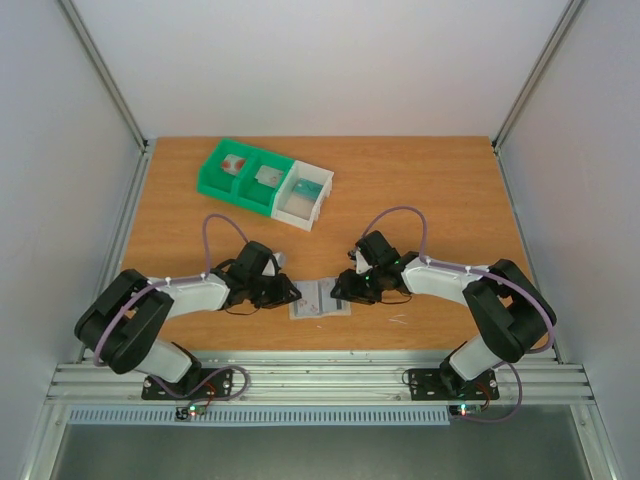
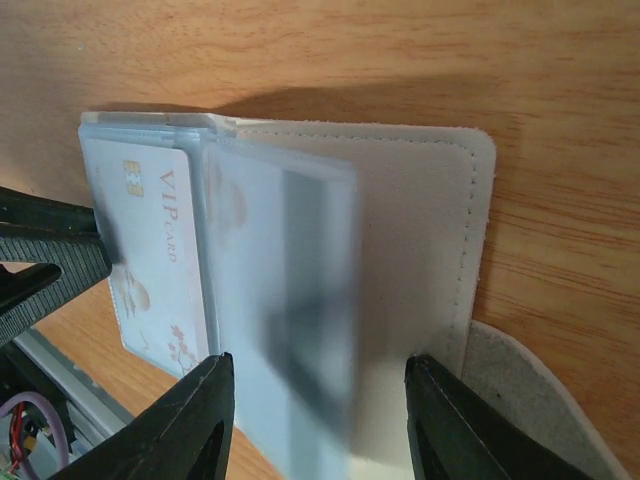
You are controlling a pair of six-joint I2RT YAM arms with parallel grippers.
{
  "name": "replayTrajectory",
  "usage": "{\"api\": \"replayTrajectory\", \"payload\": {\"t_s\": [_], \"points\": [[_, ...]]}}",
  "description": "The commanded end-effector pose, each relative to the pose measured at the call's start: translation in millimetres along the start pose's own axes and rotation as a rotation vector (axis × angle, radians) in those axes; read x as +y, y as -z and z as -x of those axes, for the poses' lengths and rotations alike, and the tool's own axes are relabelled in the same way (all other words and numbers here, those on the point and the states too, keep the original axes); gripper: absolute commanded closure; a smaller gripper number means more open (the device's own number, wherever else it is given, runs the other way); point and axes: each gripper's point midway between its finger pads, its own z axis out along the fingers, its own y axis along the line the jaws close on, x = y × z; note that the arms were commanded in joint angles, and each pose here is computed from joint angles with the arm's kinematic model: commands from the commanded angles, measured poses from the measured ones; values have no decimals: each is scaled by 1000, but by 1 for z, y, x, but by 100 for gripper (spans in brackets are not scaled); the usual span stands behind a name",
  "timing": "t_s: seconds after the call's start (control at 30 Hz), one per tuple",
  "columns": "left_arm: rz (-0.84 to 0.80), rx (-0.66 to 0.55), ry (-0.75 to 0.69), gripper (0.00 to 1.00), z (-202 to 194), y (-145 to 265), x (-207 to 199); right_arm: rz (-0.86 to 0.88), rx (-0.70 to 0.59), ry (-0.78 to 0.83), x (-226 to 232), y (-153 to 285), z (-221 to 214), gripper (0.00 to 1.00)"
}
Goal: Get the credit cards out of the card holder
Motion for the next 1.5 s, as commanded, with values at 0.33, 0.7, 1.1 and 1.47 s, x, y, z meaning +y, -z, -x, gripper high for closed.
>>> {"api": "replayTrajectory", "payload": {"t_s": [0.33, 0.7, 1.1, 1.47], "points": [[11, -19, 4, 77, 1, -8, 8, 92, -22, 23, 24, 8, 5, 52], [9, -11, 16, 78, -2, -14, 13, 120, -21, 7, 28, 8, 4, 59], [-29, -16, 19, 78, -1, -11, 4, 175, -12, 15, 44, 13, 3, 59], [-90, -13, 53, 78, -3, -14, -1, 217, 18, 29, 60, 6, -2, 55]]}}
